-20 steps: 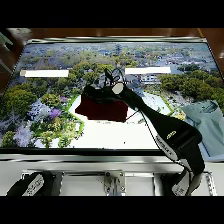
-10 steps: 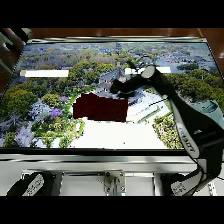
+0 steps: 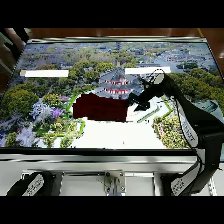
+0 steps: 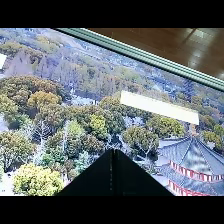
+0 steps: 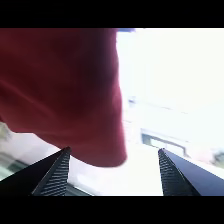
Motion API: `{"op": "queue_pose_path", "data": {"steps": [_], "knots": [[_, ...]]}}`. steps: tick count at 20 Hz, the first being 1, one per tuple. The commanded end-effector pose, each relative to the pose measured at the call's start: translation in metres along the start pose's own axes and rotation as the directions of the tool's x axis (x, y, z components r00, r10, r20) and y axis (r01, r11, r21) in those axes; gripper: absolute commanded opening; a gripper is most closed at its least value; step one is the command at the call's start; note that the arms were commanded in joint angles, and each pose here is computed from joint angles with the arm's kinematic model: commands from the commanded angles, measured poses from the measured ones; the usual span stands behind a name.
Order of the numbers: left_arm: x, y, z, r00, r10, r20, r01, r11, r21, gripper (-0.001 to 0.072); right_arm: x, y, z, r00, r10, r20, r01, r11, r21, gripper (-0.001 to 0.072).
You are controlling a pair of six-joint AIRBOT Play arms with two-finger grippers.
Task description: Fold the shirts.
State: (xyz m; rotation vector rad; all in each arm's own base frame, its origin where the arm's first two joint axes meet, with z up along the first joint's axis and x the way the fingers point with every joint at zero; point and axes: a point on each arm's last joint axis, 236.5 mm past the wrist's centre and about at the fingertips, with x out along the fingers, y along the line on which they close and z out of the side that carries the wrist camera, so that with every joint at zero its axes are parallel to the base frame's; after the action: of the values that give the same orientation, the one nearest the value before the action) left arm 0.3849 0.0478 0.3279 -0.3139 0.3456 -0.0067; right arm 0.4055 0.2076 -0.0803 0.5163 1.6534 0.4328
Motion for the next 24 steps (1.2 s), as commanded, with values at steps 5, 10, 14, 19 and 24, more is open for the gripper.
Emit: {"op": "queue_pose_path", "data": {"steps": [5, 10, 14, 19, 24], "knots": [[0.000, 0.000, 0.001, 1.000, 0.000, 0.002, 0.000, 1.000, -0.001, 0.0041, 0.044, 0.028, 0.004, 0.990, 0.141, -0.020, -0.141, 0.990, -0.028, 0.0678], [0.000, 0.000, 0.000, 1.000, 0.000, 0.002, 0.000, 1.000, -0.001, 0.0040, 0.036, 0.052, 0.008, 0.976, 0.220, 0.006, -0.218, 0.969, -0.115, 0.0064], [0.000, 0.000, 0.000, 1.000, 0.000, 0.001, 0.000, 1.000, -0.001, 0.0041, -0.074, 0.092, 0.029, 0.925, 0.357, 0.131, -0.300, 0.897, -0.326, 0.0063], [0.000, 0.000, -0.002, 1.000, -0.002, -0.010, 0.002, 1.000, -0.002, 0.0040, -0.256, 0.026, 0.051, 0.845, 0.270, 0.462, -0.214, 0.962, -0.171, 0.0063], [-0.001, -0.002, -0.012, 0.999, -0.007, -0.051, 0.006, 1.000, -0.005, 0.0040, -0.376, -0.076, 0.017, 0.723, 0.115, 0.681, -0.218, 0.974, 0.068, 0.0063]]}}
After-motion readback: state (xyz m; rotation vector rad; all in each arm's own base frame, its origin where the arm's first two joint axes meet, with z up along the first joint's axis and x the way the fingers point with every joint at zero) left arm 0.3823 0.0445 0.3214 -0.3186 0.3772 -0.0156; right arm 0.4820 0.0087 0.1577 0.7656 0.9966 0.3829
